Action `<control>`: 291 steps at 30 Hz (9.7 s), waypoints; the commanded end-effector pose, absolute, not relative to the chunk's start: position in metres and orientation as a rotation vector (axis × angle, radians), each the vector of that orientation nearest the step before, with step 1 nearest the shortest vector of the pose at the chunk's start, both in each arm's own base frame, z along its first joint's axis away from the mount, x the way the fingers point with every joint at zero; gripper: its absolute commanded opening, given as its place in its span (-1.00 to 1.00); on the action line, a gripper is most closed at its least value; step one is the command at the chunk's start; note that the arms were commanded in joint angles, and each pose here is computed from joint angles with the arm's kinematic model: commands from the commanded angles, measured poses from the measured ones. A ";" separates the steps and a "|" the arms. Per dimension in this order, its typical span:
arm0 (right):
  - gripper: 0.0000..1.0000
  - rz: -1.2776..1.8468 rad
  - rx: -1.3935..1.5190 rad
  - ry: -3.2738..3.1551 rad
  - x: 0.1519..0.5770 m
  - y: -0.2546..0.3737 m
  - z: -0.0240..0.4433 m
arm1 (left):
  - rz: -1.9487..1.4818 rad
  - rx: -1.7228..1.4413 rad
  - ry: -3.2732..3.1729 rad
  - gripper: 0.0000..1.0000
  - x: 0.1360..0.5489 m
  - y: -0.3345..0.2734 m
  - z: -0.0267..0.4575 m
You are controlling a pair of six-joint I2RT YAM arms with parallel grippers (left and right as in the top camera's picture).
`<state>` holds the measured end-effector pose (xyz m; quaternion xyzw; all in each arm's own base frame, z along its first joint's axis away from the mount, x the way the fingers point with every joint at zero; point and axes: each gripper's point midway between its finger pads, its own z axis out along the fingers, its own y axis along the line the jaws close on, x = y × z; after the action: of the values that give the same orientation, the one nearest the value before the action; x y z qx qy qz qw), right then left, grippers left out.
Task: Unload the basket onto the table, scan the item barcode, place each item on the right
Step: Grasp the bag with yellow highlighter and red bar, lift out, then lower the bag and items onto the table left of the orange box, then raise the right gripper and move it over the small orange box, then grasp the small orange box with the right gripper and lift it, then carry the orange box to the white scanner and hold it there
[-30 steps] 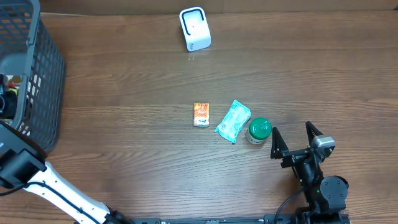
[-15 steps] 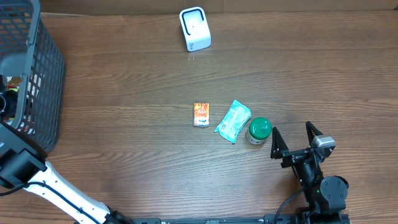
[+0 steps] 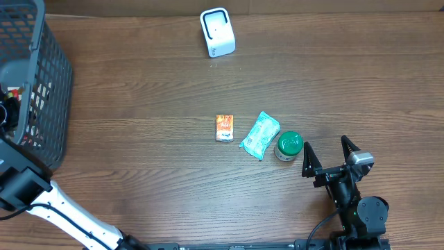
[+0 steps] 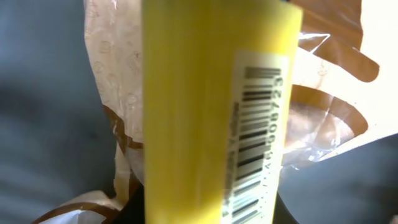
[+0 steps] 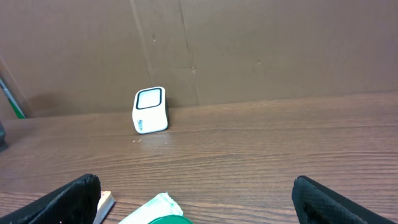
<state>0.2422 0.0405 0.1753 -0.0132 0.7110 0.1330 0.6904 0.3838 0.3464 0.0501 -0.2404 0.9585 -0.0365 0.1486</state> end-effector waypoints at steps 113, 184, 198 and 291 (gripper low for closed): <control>1.00 0.320 -0.039 1.593 0.242 0.044 0.172 | 0.028 -0.474 2.805 1.00 0.370 0.018 0.139; 0.10 0.600 -0.229 2.951 0.335 0.255 0.069 | 0.028 -0.474 2.805 0.99 0.370 0.018 0.139; 0.08 0.504 -0.187 2.938 0.353 0.251 0.041 | 0.028 -0.474 2.805 0.99 0.370 0.018 0.139; -0.93 1.194 -0.291 2.579 0.302 0.196 0.245 | 0.028 -0.474 2.805 1.00 0.370 0.018 0.139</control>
<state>0.2860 0.2142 0.2578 -0.1138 0.8553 0.4955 0.0998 0.3670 0.0157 0.1306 -0.1736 0.9755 0.0075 0.1353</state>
